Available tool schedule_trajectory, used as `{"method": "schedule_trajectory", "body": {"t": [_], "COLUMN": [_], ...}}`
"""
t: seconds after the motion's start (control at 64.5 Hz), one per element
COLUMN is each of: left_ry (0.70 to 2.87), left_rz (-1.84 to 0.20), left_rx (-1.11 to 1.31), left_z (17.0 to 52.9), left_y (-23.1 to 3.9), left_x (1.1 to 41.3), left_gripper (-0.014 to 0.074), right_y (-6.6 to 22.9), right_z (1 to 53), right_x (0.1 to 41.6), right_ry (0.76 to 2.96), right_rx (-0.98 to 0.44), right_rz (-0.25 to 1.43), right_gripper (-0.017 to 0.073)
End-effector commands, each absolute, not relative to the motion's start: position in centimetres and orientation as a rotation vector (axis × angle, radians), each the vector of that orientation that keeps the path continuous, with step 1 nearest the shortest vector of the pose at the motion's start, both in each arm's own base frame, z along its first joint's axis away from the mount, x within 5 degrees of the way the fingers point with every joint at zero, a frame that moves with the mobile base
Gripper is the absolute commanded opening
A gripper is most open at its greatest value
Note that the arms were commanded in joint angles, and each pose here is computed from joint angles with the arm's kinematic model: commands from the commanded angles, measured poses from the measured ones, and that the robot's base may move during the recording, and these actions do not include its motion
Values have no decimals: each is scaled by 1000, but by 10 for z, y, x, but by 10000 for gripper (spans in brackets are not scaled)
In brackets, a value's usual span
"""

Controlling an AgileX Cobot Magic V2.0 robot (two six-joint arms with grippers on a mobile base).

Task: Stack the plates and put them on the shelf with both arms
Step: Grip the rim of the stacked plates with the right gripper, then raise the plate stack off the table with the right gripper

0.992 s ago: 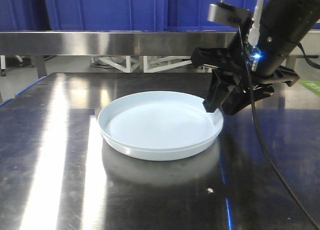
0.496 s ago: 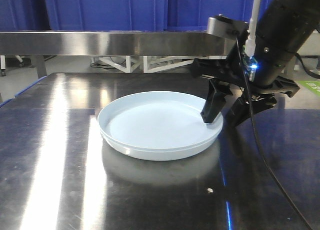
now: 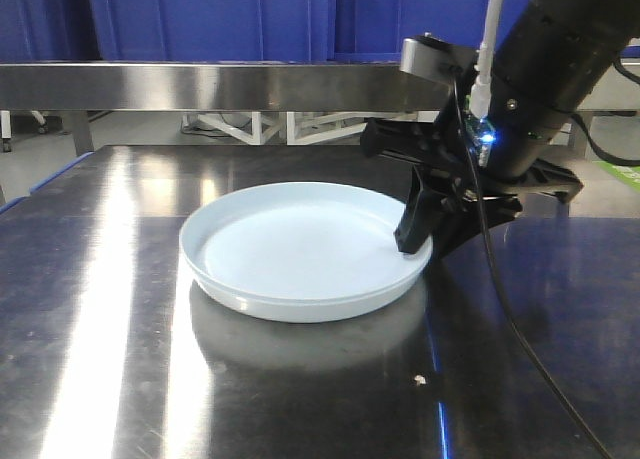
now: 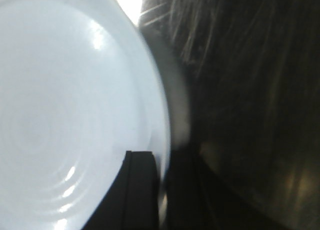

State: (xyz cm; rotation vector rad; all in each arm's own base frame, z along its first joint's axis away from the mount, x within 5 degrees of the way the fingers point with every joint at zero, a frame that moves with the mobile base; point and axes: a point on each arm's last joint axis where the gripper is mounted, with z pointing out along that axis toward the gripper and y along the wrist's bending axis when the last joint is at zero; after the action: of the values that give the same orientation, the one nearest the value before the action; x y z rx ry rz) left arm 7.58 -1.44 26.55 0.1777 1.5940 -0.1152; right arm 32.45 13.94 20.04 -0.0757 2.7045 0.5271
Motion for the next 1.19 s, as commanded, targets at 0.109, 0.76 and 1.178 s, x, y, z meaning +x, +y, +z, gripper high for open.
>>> {"method": "schedule_trajectory", "body": {"t": [0.109,0.76,1.178], "left_ry": [1491,1491,1491], "left_rz": [-113,-113,-113], "left_rx": [155,155,155], "left_z": [283,283,283], "left_y": [-13,-13,-13], "left_x": [75,75,75], "left_gripper": [82,82,82], "right_y": [140,69,31], "right_z": [228,299,311], "right_x": [326,273,179], "right_ry": [2615,1930,1657], "right_rx": [-8,65,-46], "right_rz": [585,364,191], "right_gripper": [55,56,56]}}
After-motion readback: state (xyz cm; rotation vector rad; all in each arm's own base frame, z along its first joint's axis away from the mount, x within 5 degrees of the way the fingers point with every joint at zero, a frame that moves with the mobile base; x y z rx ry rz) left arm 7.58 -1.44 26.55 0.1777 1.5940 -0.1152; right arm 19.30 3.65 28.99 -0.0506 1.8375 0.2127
